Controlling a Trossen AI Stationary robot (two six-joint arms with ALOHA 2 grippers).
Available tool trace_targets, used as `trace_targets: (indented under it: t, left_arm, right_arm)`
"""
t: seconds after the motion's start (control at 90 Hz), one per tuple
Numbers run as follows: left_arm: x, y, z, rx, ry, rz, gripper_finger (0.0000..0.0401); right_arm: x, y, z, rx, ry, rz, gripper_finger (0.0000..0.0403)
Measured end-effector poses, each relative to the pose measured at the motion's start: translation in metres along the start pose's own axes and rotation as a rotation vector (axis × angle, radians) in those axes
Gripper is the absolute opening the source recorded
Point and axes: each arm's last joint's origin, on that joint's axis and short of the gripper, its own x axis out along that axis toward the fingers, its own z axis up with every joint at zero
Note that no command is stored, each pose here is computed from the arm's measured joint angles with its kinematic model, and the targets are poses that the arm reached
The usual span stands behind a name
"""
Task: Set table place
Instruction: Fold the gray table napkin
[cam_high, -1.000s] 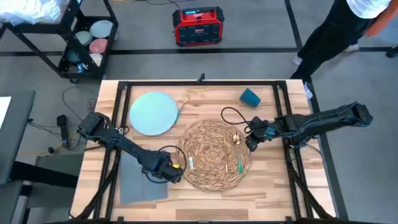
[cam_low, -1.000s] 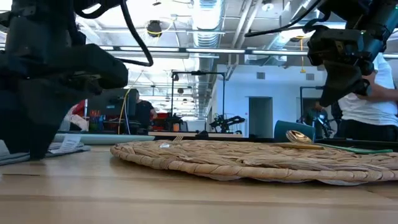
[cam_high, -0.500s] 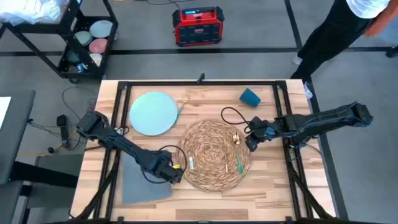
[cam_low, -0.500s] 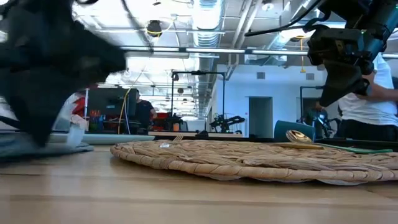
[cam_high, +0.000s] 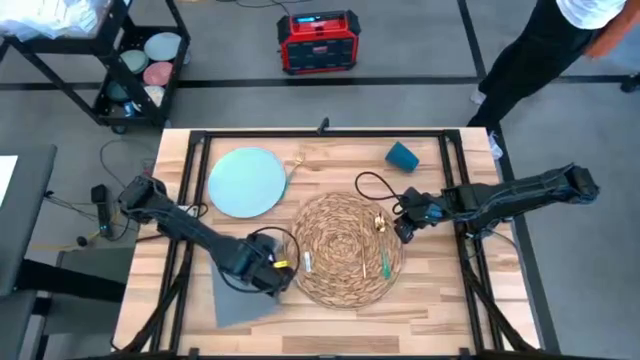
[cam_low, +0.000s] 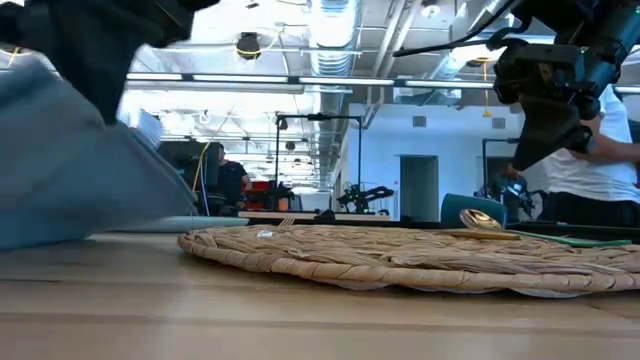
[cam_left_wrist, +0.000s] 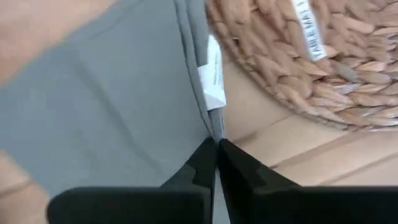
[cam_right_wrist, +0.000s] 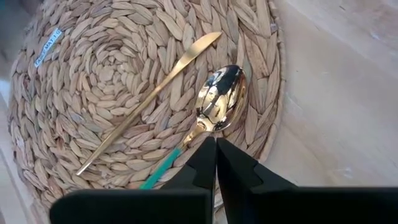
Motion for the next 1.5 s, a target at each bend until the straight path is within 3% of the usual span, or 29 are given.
trace_targets:
  t: [0.367, 0.744, 0.978, 1.044, 1.356, 1.433, 1.5]
  left_arm:
    - [-0.001, 0.022, -0.037, -0.063, 0.0, 0.112, 0.0]
    - [0.034, 0.056, -0.079, -0.131, 0.042, 0.203, 0.0]
    - [0.053, 0.081, -0.08, -0.144, 0.139, 0.432, 0.0007]
    - [0.05, 0.083, -0.08, -0.143, 0.146, 0.452, 0.0022]
    - [0.02, 0.092, -0.066, -0.16, 0.107, 0.324, 0.0149]
    - [0.01, 0.092, -0.063, -0.157, 0.114, 0.213, 0.0174]
    - [0.004, 0.084, -0.063, -0.137, 0.119, 0.028, 0.0181]
  right_arm:
    - [0.0, 0.001, 0.001, -0.008, -0.01, 0.008, 0.0]
    - [0.0, 0.001, 0.001, -0.007, -0.006, 0.014, 0.0]
    - [0.0, 0.001, 0.001, 0.006, -0.005, 0.012, 0.0]
    - [0.0, 0.001, 0.001, 0.01, -0.005, 0.012, 0.0]
    - [0.0, 0.001, 0.001, 0.0, -0.006, 0.012, 0.0]
    - [0.0, 0.001, 0.001, -0.005, -0.006, 0.012, 0.0]
    - [0.0, 0.001, 0.001, -0.007, -0.006, 0.012, 0.0]
